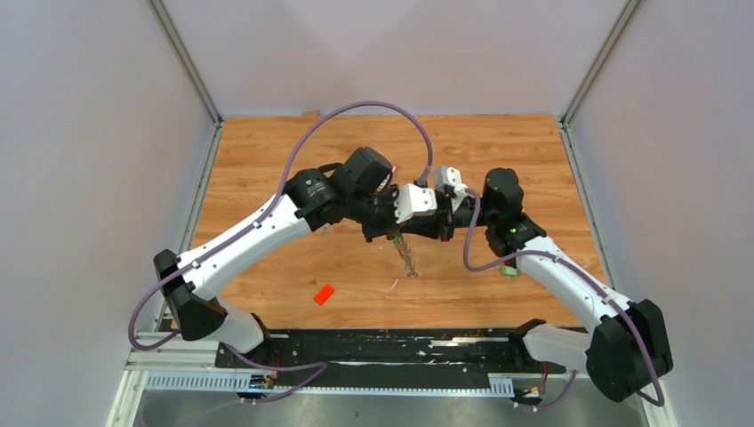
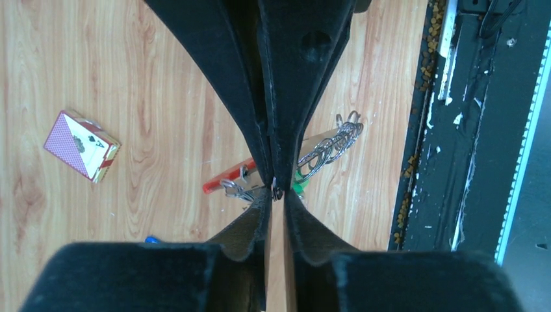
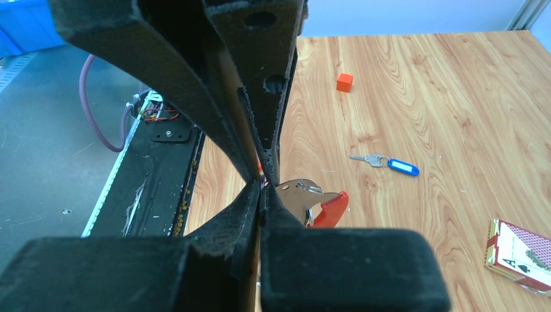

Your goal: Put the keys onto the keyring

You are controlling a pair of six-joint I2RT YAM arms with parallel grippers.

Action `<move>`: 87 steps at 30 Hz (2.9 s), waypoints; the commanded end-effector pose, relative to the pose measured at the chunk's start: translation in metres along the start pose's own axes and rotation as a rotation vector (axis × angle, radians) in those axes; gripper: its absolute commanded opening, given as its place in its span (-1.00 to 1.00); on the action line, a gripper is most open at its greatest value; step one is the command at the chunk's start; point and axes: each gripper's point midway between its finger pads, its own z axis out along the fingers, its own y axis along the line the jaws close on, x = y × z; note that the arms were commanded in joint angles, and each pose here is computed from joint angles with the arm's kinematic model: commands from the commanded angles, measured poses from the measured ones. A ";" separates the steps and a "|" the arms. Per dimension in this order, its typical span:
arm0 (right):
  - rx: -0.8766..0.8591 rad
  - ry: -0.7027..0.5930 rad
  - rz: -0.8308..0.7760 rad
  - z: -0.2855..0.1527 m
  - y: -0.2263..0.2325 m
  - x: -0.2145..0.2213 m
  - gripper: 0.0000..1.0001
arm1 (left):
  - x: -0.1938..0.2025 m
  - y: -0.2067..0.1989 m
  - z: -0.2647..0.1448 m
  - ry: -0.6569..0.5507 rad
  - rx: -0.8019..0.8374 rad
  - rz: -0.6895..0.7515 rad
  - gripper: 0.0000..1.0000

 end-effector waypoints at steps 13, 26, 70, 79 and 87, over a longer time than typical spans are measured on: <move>-0.015 -0.101 -0.072 -0.011 0.008 -0.056 -1.00 | -0.022 0.001 -0.025 -0.378 -0.116 0.182 -0.30; -0.009 -0.094 -0.070 -0.011 0.006 -0.051 -1.00 | -0.022 0.005 -0.017 -0.379 -0.119 0.179 -0.37; -0.011 -0.074 -0.056 -0.010 0.002 -0.042 -1.00 | -0.020 0.008 -0.012 -0.359 -0.120 0.404 -0.53; -0.012 -0.075 -0.059 -0.011 0.003 -0.043 -1.00 | -0.018 0.007 -0.006 -0.359 -0.104 0.398 -0.56; 0.014 -0.082 -0.056 -0.011 -0.001 -0.043 -1.00 | -0.020 -0.005 -0.001 -0.395 -0.041 0.372 -0.68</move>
